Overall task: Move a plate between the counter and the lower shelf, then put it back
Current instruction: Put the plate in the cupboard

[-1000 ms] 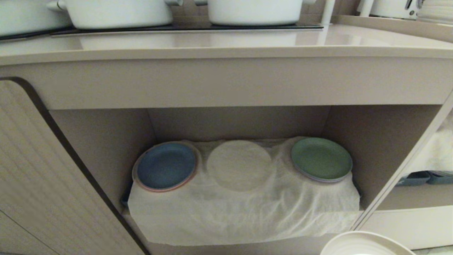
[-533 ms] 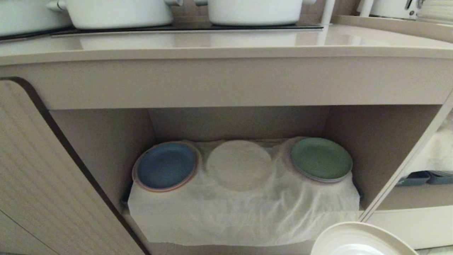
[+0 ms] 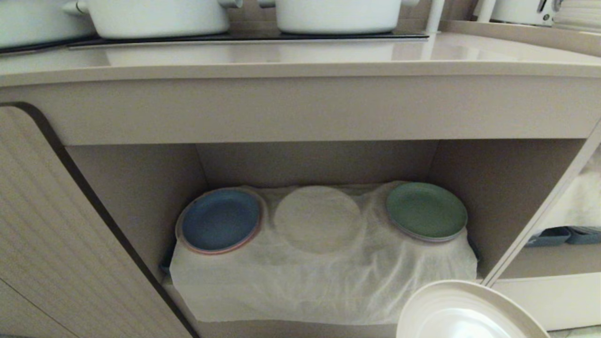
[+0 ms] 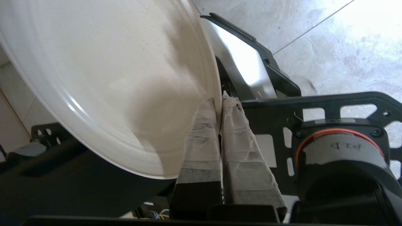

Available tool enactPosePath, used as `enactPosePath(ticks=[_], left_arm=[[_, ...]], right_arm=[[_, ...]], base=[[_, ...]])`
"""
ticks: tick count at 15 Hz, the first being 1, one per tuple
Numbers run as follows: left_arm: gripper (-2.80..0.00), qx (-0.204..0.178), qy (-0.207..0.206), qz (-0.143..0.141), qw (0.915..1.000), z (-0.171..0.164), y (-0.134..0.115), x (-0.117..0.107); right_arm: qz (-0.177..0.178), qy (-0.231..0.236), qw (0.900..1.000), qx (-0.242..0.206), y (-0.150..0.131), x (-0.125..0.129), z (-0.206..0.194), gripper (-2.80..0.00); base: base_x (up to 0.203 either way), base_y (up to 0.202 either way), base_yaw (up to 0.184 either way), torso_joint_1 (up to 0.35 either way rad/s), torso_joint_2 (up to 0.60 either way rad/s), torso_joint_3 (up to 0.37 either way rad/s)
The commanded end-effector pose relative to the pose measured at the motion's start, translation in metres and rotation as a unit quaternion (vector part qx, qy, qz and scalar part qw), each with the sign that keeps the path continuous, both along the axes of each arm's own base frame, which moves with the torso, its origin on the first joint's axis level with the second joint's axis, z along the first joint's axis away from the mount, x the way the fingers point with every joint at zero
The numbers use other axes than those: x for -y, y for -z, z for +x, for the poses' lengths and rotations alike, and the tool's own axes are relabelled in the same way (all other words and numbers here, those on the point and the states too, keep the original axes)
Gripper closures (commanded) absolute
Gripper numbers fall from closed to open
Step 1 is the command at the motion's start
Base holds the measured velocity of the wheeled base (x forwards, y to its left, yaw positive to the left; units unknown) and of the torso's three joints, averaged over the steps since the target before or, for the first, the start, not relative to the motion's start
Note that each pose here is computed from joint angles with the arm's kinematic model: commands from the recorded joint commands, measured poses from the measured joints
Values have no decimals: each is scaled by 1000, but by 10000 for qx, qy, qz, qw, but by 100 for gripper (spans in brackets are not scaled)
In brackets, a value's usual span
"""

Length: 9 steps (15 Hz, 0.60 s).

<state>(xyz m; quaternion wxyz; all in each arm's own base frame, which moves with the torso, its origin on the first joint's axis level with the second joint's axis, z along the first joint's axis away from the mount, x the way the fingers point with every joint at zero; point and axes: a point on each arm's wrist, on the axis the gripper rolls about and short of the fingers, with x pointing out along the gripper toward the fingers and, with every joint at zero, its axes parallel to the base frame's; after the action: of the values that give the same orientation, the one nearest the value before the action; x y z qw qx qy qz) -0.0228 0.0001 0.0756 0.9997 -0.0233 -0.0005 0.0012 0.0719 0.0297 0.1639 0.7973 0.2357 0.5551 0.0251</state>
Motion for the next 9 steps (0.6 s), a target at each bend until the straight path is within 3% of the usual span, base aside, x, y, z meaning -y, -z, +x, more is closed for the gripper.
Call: enactPosePath(ticks=[1,9], left_arm=[[0,3,-4,-5,10000,0,0,0],[0,3,-4,-5,10000,0,0,0]], right_arm=[[-44,16,9999,-163,2,-4,10,0],[52,-23,9999,-118,-7,-23,63,0]], base=[[0,0,0,0,0,0],[0,0,0,0,0,0]])
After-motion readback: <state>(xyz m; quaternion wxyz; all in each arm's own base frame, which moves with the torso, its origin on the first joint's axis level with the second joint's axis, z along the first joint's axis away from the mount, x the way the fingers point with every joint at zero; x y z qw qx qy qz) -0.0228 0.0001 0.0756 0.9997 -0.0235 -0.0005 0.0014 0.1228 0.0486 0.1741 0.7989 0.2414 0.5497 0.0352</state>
